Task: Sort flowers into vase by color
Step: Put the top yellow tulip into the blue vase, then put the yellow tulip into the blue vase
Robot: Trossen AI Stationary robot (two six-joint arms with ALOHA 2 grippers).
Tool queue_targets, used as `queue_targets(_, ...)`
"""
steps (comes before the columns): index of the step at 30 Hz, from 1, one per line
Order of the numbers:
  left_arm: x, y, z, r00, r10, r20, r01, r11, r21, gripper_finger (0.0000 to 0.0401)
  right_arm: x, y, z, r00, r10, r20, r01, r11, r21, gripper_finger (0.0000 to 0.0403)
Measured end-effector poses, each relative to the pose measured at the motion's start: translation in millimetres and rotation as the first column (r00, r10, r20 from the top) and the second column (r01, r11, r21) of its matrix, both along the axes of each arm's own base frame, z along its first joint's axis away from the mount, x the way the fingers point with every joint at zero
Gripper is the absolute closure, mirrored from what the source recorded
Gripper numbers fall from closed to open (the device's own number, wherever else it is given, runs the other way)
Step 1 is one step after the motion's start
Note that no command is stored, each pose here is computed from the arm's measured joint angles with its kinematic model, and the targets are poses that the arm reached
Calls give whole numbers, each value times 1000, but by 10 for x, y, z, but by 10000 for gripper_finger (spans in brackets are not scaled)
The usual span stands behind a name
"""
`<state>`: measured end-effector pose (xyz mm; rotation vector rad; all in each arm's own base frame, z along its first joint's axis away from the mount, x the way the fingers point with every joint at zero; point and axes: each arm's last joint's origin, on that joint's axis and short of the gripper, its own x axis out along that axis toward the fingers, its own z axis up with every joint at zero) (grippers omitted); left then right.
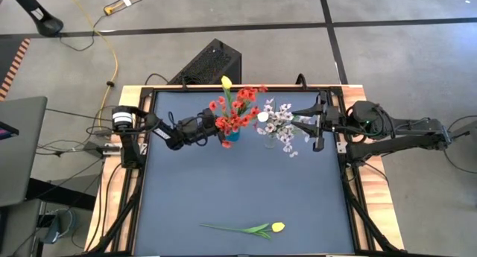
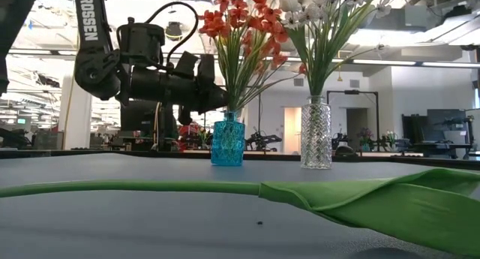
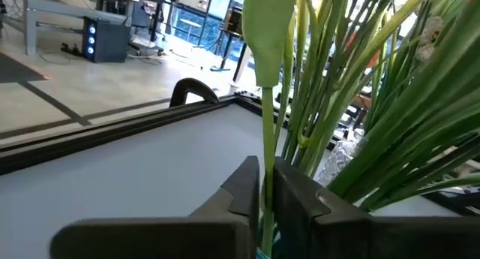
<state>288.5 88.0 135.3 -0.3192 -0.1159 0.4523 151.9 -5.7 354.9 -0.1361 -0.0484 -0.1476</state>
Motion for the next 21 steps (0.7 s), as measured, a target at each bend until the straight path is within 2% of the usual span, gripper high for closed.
queue_targets(7,-32,80,50,999,-43,10,43,999,-21,309,0,0,-8,1000,0,-8,0,1000,6,235)
queue_targets(12,-102,172,145,992,-113,-49,110,992,-56,263,0,0,-9,1000,0,-8,0,1000,8,235)
queue_targets(17,-246,227,347,963,-242,-120,232,968,-94,253,1,0,-15,1000,0,-14,0,1000,8,235)
queue_targets(21,-416,206,474,930,-261,-257,241,965,-107,254,0,0,-15,1000,0,-15,0,1000,8,235)
